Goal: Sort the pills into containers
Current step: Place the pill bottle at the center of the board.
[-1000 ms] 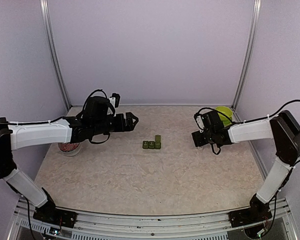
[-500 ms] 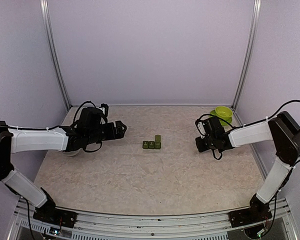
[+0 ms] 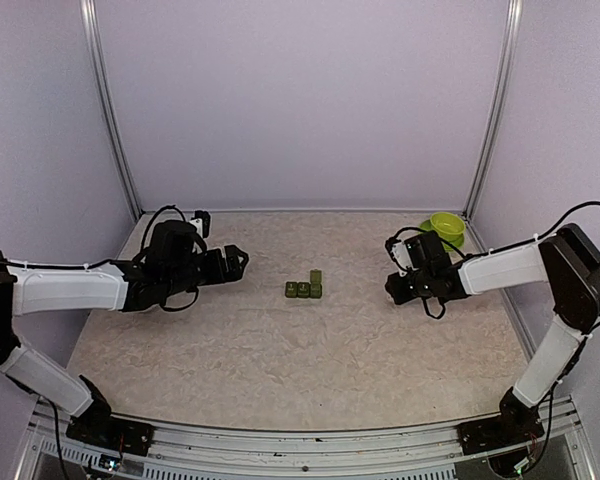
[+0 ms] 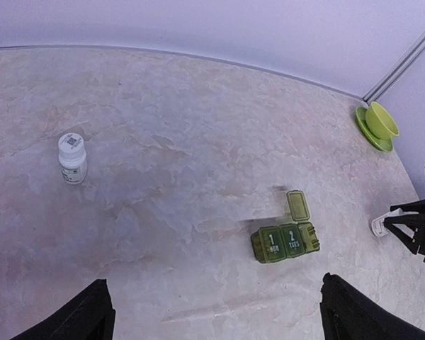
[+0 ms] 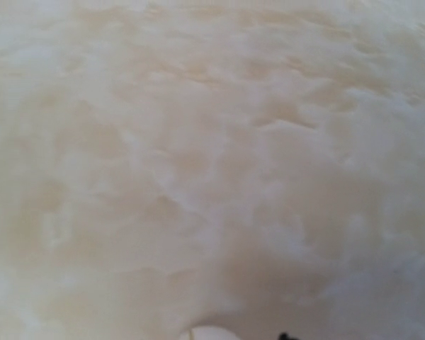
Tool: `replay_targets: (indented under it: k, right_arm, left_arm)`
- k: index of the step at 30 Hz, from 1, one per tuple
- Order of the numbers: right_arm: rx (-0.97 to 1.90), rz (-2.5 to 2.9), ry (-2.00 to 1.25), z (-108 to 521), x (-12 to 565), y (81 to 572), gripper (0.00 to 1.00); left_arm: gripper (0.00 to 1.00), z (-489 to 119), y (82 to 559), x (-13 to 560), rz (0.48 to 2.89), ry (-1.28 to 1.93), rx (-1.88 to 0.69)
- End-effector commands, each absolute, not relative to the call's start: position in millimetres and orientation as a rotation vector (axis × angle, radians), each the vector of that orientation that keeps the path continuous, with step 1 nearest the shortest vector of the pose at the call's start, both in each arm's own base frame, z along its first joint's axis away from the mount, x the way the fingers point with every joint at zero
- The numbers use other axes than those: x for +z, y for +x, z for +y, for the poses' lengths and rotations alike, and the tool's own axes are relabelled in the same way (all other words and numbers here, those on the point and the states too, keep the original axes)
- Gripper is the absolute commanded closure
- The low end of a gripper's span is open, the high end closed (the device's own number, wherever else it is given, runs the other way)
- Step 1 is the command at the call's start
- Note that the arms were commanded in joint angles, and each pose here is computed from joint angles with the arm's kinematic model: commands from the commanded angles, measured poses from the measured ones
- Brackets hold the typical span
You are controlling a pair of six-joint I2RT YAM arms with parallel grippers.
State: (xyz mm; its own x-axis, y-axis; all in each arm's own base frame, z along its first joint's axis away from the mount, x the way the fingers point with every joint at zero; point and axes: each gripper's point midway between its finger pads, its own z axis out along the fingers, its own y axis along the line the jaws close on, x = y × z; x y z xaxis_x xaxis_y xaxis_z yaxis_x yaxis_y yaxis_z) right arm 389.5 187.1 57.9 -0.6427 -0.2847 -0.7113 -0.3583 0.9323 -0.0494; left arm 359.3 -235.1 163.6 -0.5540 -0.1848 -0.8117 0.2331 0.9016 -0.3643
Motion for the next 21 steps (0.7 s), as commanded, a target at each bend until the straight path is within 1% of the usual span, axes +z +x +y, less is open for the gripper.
replay_targets:
  k: [1,11,16,21]
  right_arm:
    - [0.244,2.220,-0.558,212.8,84.1,380.7,0.87]
    - [0.325,2.054,-0.896,294.8,110.4,338.3,0.86]
    - [0.398,1.975,-1.050,341.9,111.3,310.8,0.86]
    - [0.410,1.919,-1.176,382.1,105.4,291.4,0.85]
  left_arm:
    - [0.01,-227.9,357.5,172.5,2.042,0.025,-0.572]
    - [0.01,-216.1,353.2,171.3,2.027,0.007,-0.567]
    - [0.01,-208.3,350.4,177.9,2.005,-0.013,-0.554]
    - [0.01,-203.2,347.1,178.1,2.001,-0.025,-0.547]
